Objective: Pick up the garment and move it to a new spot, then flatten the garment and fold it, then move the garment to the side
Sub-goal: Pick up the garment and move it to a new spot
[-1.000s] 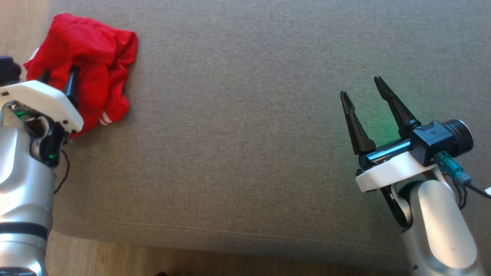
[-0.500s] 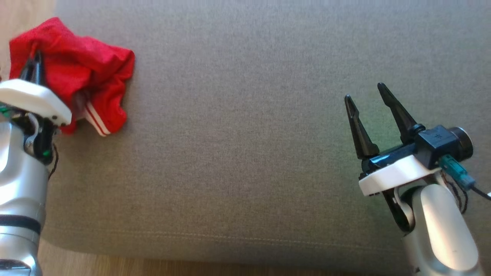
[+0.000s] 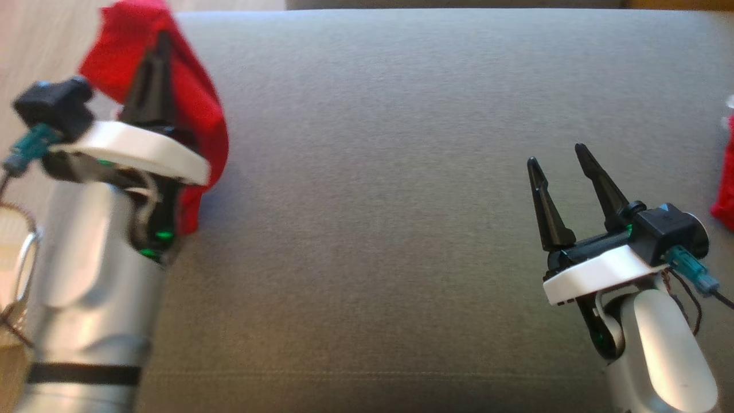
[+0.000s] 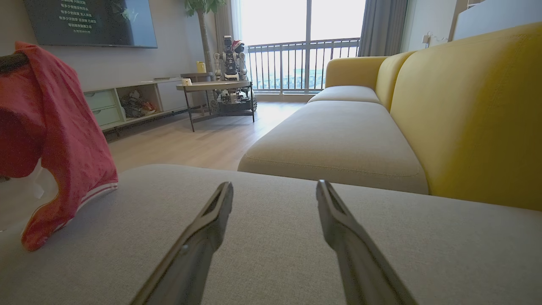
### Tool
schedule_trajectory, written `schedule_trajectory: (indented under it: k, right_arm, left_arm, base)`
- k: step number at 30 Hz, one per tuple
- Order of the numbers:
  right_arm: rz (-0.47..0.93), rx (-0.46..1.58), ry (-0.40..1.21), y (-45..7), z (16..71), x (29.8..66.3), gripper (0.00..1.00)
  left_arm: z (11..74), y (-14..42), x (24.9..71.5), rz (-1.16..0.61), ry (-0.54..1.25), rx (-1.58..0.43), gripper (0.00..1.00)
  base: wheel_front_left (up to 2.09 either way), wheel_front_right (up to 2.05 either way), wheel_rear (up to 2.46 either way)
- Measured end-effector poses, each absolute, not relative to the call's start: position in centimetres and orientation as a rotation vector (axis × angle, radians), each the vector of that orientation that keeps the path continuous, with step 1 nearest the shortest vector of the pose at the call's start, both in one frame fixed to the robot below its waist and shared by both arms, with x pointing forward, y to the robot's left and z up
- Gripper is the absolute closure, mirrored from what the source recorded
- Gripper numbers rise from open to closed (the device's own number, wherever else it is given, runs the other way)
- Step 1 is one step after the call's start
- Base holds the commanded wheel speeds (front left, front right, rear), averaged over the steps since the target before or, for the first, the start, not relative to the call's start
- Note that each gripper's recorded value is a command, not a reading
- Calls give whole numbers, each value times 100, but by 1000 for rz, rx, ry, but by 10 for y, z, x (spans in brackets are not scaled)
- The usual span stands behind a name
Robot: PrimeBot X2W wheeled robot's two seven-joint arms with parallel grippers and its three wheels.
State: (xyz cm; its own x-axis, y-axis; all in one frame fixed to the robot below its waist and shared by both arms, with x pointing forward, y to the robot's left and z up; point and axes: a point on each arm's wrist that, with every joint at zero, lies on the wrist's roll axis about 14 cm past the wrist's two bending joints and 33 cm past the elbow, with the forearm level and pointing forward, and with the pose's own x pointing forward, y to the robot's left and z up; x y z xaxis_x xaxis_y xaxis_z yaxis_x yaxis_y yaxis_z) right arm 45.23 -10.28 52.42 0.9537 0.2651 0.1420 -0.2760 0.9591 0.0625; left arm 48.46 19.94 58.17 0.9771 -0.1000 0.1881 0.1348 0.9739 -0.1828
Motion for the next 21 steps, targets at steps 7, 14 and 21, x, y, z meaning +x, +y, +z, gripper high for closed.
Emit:
schedule_trajectory:
  k: [7,14,21]
  right_arm:
    - [180,72,-158,-140,533,439,0]
    - [58,63,-166,-186,536,425,0]
    - [-46,55,-152,-223,531,411,0]
  left_arm:
    - [618,102,478,-313,-256,-361,100]
    - [614,10,471,-517,-209,-398,100]
    - [557,-67,458,-685,-60,-324,100]
  base:
    - [0,0,0]
    - [0,0,0]
    - [0,0,0]
